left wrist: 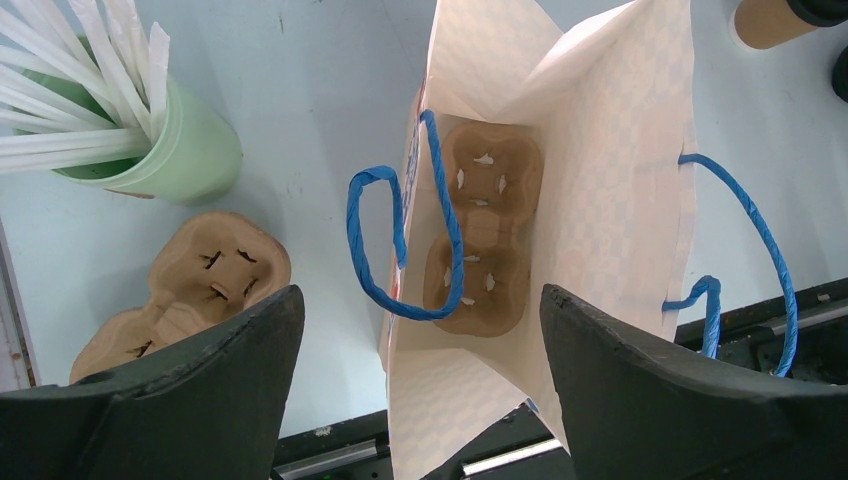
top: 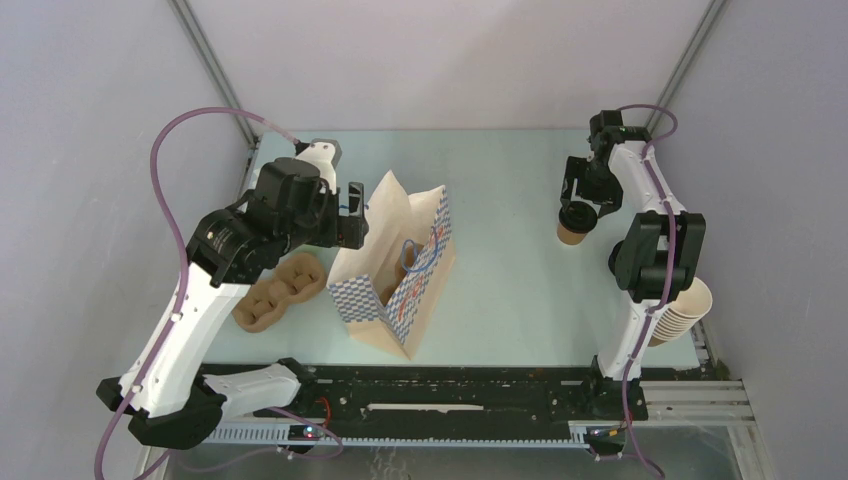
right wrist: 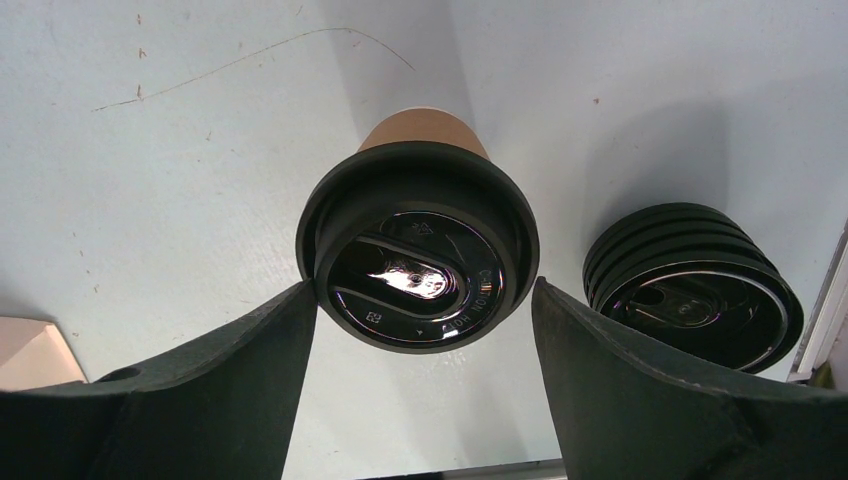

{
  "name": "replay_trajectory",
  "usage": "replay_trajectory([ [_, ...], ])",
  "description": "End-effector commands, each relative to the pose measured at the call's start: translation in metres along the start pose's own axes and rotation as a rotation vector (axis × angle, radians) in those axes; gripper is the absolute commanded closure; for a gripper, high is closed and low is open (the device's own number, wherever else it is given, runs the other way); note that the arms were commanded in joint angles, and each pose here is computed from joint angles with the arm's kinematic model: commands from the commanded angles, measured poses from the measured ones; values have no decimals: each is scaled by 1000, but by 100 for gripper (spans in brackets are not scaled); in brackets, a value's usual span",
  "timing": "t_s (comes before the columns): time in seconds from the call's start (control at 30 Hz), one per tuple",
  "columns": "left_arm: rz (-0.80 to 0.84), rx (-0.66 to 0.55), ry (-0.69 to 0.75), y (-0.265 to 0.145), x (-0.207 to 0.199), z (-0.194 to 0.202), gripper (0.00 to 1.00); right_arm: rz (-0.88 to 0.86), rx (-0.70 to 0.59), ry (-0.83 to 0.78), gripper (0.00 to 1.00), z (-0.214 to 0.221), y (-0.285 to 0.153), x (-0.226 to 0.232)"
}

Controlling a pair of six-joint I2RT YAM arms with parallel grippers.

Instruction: Pack the takeout coffee

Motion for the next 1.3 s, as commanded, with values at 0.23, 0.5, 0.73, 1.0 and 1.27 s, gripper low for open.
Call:
replay_trajectory([
  [0.23, -5, -77, 3, -13, 4, -13, 8, -14, -21, -1, 14, -7, 3, 2],
  [0.5, -6, -79, 3, -14, 5, -13, 8, -13, -7, -5, 14, -4, 8, 3],
  [0.73, -12, -77, -2, -13, 5, -13, 8, -22, -20, -5, 23, -5, 5, 4],
  [1.0, -83, -68, -95, -12, 12, -22, 3, -83, -82, -7, 47, 1, -28, 13],
  [1.27, -156, -56, -67, 25, 9, -63, 0, -316, -141, -63, 51, 43, -82, 48],
])
Point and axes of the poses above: each gripper's point midway between its finger pads, its own y axis out along the fingers, its own x axis along the line the jaws close on, z = x × y, the point moved 9 cm from there along -y, back along the fingers, and after that the axes turned 9 degrees about y, right-handed, at the moved point
